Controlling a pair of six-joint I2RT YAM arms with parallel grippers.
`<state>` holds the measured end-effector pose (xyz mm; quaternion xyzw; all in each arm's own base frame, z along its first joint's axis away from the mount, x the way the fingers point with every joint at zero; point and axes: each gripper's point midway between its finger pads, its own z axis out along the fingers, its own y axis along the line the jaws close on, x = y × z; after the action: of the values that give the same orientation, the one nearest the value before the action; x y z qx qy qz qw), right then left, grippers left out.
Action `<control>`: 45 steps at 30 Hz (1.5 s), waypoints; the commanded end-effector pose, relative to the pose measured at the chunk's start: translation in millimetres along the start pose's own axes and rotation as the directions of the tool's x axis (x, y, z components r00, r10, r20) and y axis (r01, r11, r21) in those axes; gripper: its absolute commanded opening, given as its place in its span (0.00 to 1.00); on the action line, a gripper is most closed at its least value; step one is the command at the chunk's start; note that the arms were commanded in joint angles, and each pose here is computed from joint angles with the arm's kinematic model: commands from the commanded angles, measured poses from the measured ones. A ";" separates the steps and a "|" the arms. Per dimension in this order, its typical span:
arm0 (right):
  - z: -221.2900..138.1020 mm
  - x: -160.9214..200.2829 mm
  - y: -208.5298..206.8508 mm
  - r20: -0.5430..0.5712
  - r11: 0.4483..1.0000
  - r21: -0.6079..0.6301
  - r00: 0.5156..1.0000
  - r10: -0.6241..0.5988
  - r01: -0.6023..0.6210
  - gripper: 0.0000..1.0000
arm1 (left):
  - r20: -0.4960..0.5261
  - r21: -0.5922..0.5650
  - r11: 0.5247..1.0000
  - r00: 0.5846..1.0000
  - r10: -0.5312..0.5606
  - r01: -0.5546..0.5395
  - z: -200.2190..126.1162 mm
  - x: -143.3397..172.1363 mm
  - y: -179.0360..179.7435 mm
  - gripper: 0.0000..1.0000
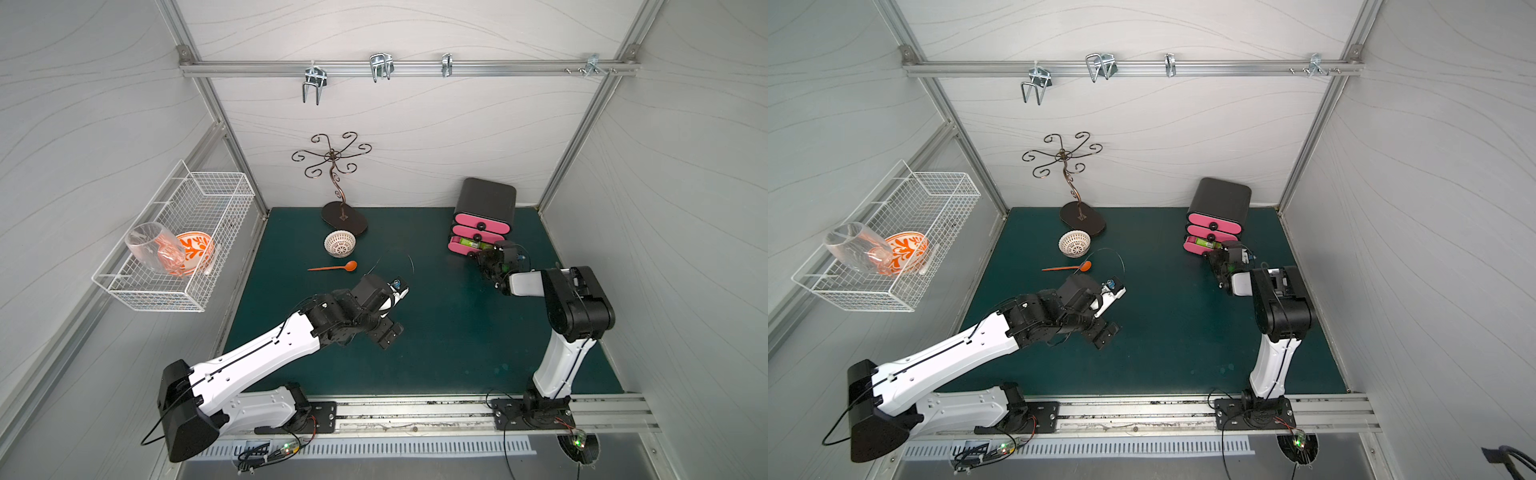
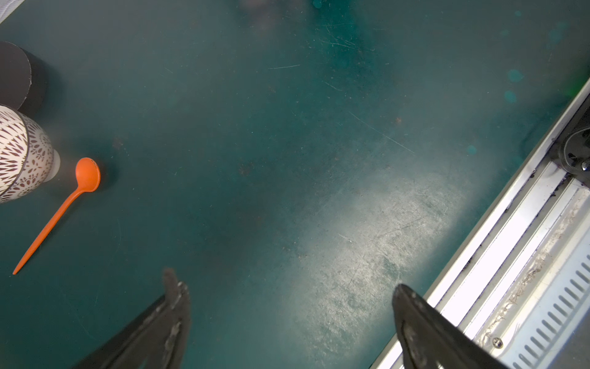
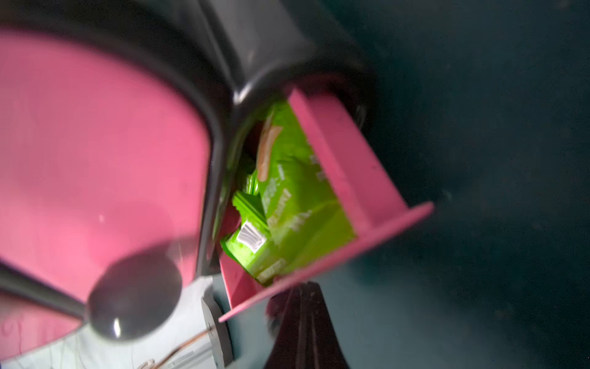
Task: Place the cookies into the drawer by color
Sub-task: Close the drawer in the storage box, then reset both arms
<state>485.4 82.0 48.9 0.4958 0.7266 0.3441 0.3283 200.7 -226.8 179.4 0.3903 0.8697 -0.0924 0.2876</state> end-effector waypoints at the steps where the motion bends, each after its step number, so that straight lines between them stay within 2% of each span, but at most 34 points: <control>1: 12.1 -15.0 -0.8 0.061 0.997 -0.012 0.995 0.076 -0.075 0.00 | 0.038 -0.017 1.000 0.999 -0.007 0.008 -5.5 -6.6 4.3 0.99; 7: 24.3 -23.4 -5.3 0.100 0.989 -0.045 0.984 0.144 -0.140 0.00 | 0.038 -0.028 1.000 0.999 -0.012 0.013 -5.1 -3.8 6.4 0.99; 13: 41.8 -11.0 14.4 0.013 0.981 -0.154 0.993 0.120 -0.117 0.00 | 0.035 -0.021 1.000 0.999 -0.020 0.021 -2.4 -1.9 5.7 0.99; 17: 48.4 -12.6 19.7 0.000 0.955 -0.245 0.985 0.171 -0.166 0.00 | 0.030 -0.020 1.000 0.999 -0.017 0.018 -1.3 -1.7 5.6 0.99; 21: 46.1 -14.9 26.4 -0.021 0.953 -0.258 0.987 0.160 -0.160 0.00 | 0.028 -0.024 1.000 0.999 -0.016 0.017 -0.7 -1.2 5.8 0.99; 23: 33.7 -17.8 31.9 -0.007 0.955 -0.264 0.990 0.140 -0.137 0.00 | 0.038 -0.039 0.999 0.999 -0.012 0.014 -1.5 -3.0 7.7 0.99; 27: 3.8 -9.9 46.5 -0.038 0.960 -0.274 0.998 0.042 -0.051 0.12 | 0.115 -0.137 0.990 0.993 -0.019 0.035 -5.5 -15.0 25.6 0.99; 31: -37.1 3.5 54.6 -0.080 0.962 -0.254 0.989 -0.128 0.104 0.25 | 0.223 -0.262 0.965 0.974 0.028 0.032 -15.6 -24.8 49.8 0.99; 33: -57.4 6.9 54.3 -0.087 0.952 -0.233 0.971 -0.223 0.198 0.33 | 0.291 -0.330 0.939 0.957 0.005 0.095 -23.5 -25.8 69.7 0.99; 36: -86.7 8.8 57.5 -0.077 0.907 -0.194 0.916 -0.393 0.373 0.41 | 0.426 -0.371 0.873 0.893 -0.144 0.317 -38.5 -14.9 115.1 0.99; 38: -102.9 6.4 58.7 -0.062 0.851 -0.149 0.854 -0.516 0.503 0.49 | 0.499 -0.344 0.799 0.817 -0.290 0.493 -44.9 6.9 149.4 0.99; 39: -109.6 5.4 61.1 -0.051 0.815 -0.142 0.818 -0.573 0.562 0.52 | 0.518 -0.339 0.768 0.789 -0.329 0.543 -45.6 17.7 161.1 0.98; 42: -130.8 -4.1 65.7 0.010 0.686 -0.097 0.690 -0.723 0.721 0.61 | 0.555 -0.384 0.673 0.740 -0.380 0.633 -39.1 55.6 196.3 0.97; 45: -146.0 -19.3 57.8 0.081 0.571 0.012 0.569 -0.819 0.821 0.66 | 0.569 -0.381 0.621 0.703 -0.426 0.685 -28.1 83.8 224.1 0.98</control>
<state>420.0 74.8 202.3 0.1794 0.8123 0.2676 0.4862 291.0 -19.3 161.1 -0.0145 0.8712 0.0358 0.4894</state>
